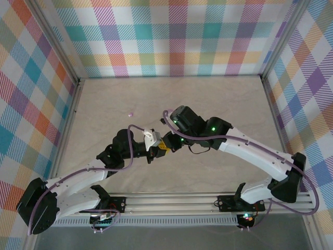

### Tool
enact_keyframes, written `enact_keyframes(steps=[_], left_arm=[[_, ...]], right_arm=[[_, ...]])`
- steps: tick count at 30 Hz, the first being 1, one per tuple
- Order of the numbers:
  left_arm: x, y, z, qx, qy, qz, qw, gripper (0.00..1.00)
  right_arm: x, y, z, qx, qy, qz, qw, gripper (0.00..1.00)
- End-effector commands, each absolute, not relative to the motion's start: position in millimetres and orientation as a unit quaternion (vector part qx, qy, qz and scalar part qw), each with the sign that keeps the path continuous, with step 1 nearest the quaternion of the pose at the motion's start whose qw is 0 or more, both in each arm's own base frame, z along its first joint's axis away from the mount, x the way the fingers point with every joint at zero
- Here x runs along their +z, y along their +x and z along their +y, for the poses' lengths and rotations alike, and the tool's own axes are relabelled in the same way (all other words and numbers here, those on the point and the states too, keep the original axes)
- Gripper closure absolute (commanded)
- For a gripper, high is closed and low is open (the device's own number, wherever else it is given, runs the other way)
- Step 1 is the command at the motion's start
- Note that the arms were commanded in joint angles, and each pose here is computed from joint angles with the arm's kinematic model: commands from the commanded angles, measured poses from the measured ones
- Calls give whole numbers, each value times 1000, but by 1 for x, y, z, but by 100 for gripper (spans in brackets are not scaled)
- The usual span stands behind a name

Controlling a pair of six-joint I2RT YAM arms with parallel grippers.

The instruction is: Insert wireless bluetooth earbuds into charging case

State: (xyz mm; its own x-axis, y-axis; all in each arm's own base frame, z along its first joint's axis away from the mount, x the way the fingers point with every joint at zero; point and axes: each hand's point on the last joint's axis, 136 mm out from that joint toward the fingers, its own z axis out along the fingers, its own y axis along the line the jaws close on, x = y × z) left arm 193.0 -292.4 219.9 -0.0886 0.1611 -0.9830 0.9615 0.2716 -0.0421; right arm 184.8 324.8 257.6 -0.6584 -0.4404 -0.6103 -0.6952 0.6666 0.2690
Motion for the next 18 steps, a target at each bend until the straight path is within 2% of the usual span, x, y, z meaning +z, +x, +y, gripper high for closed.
enact_keyframes(steps=[1, 8, 18], left_arm=[[246, 191, -290, -400, 454, 570, 556, 100], [240, 192, -291, -398, 459, 564, 559, 100], [234, 198, -288, -379, 454, 565, 575, 100]], right_arm=[[269, 182, 316, 264, -308, 871, 278, 89], [290, 181, 307, 318, -272, 854, 308, 91], [311, 183, 307, 442, -211, 815, 309, 92]])
